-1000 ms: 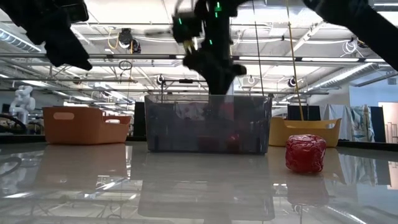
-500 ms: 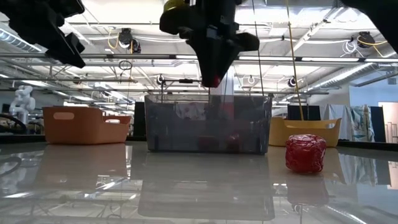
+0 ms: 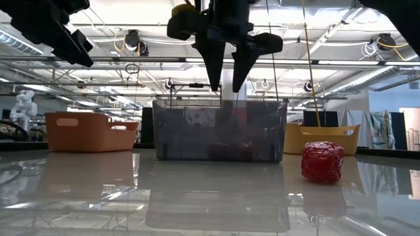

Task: Sort produce into baskets
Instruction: Put the red bell pepper into the gray bin

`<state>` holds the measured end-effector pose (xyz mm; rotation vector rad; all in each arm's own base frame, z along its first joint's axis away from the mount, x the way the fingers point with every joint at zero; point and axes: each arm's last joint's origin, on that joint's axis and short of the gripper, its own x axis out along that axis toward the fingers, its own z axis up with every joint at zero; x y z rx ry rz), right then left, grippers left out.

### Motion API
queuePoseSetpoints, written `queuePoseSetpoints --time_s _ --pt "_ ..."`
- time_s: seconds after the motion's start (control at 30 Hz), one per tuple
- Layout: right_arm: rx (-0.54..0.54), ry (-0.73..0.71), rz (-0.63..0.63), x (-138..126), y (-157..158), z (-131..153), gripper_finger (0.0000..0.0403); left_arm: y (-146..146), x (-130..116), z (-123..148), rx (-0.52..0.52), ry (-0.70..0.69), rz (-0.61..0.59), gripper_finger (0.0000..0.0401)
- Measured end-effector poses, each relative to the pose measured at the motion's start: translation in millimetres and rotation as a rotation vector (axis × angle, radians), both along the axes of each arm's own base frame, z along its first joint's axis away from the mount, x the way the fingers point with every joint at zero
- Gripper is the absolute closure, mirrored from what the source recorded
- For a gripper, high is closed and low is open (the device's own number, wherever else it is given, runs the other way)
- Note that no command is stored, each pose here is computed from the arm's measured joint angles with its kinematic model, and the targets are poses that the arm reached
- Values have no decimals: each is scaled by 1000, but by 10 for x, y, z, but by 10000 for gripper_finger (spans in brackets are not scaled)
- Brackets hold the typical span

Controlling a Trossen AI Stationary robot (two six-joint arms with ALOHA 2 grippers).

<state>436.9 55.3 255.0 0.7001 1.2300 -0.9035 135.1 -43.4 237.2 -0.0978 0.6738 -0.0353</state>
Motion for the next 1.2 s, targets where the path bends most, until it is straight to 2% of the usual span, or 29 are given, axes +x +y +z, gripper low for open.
queuePoseSetpoints --time_s 0.17,0.3,0.43,0.6,0.77,0.9,1.2 --pt "160 -14 -67 3 144 -5 186 1 -4 -5 4 6 -1 225" --pt "211 -46 -90 -37 521 -2 177 2 -6 -6 4 8 -1 225" --pt "237 -82 -167 -115 889 2 177 2 -5 -7 -2 9 3 225" --pt "233 -58 -287 -302 1338 -60 177 -2 -2 -2 -8 4 -3 225" --pt "201 -27 -426 -395 1651 -289 177 -4 5 7 -5 -9 -9 225" --pt "174 1 -471 -396 1747 -476 177 -15 34 47 9 -61 -34 225" --pt "163 26 -462 -280 1792 -834 177 -37 76 116 -9 -142 -64 225"
